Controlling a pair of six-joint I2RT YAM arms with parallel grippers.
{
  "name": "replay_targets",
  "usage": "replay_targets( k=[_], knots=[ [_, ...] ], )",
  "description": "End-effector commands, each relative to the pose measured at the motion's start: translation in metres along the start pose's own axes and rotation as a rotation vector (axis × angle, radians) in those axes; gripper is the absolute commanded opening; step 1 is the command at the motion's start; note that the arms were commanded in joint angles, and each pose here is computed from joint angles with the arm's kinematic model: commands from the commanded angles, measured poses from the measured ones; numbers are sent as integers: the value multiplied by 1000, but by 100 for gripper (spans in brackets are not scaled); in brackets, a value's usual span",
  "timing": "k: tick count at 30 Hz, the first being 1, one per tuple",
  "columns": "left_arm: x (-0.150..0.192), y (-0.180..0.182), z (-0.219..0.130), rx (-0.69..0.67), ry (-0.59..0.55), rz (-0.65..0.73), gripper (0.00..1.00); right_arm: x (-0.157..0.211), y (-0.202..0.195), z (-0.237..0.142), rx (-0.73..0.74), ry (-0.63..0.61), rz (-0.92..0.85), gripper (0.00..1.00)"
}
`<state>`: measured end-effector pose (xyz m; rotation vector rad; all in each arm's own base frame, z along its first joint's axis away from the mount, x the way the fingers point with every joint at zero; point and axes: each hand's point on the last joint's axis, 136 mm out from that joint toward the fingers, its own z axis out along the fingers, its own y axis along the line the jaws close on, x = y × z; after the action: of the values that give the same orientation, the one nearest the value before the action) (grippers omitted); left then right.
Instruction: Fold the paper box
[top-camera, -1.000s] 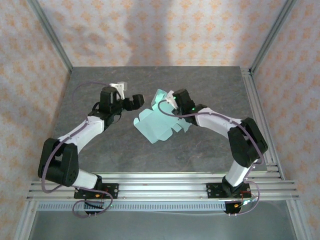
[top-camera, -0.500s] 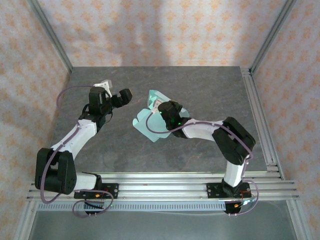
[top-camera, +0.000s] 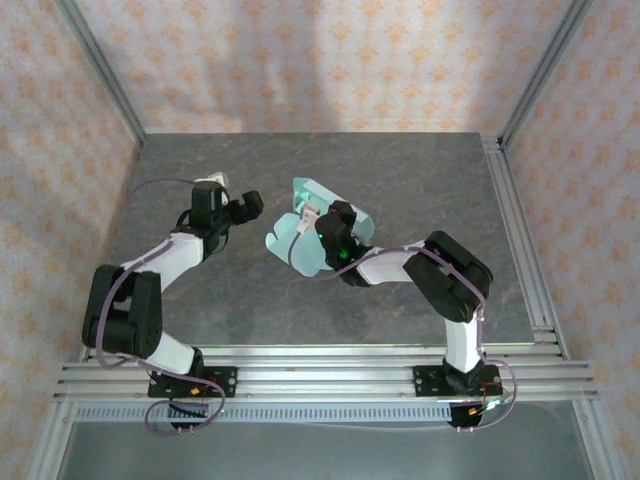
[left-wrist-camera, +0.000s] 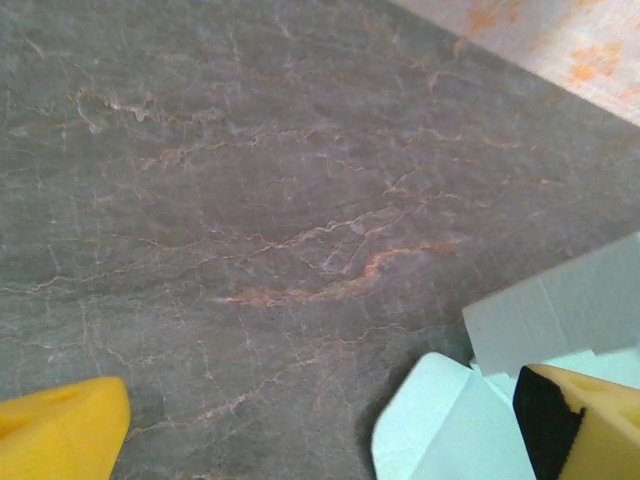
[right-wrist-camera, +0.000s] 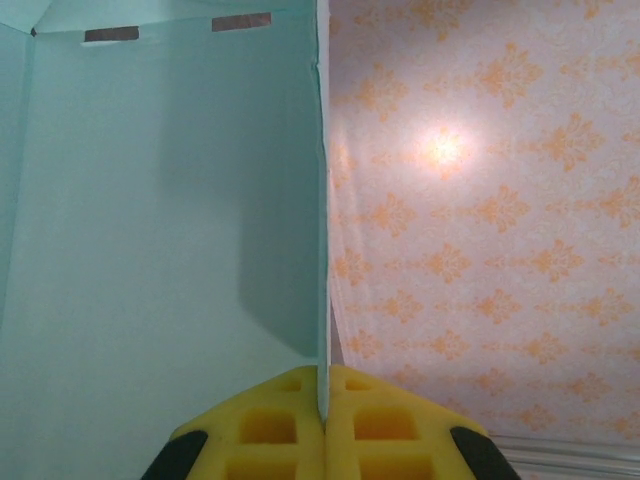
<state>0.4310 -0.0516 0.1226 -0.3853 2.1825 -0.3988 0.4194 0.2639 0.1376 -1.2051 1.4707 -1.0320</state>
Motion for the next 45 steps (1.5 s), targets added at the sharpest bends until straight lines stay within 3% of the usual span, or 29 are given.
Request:
replay_targets(
  k=[1, 15, 25, 30, 33, 35, 41, 45],
  knots=[
    [-11, -6, 11, 8, 3, -17, 100, 1, -10, 0, 72, -11, 34, 0],
    [-6, -8, 33, 20, 51, -28, 100, 2, 22, 9, 112, -21, -81, 0],
    [5, -15, 43, 78, 93, -66, 100, -2, 20, 2, 184, -9, -135, 0],
    [40, -16, 33, 115, 164, -180, 85, -4, 20, -2, 187, -12, -142, 0],
    [66, -20, 24, 121, 233, -235, 65, -3, 24, -3, 183, -14, -151, 0],
    [77, -29, 15, 132, 264, -251, 58, -4, 23, -4, 190, -18, -151, 0],
    [103, -50, 4, 122, 337, -251, 42, -2, 24, -7, 202, -20, -148, 0],
    [121, -42, 17, 68, 400, -278, 32, 0, 28, -10, 207, -25, -152, 0]
  ],
)
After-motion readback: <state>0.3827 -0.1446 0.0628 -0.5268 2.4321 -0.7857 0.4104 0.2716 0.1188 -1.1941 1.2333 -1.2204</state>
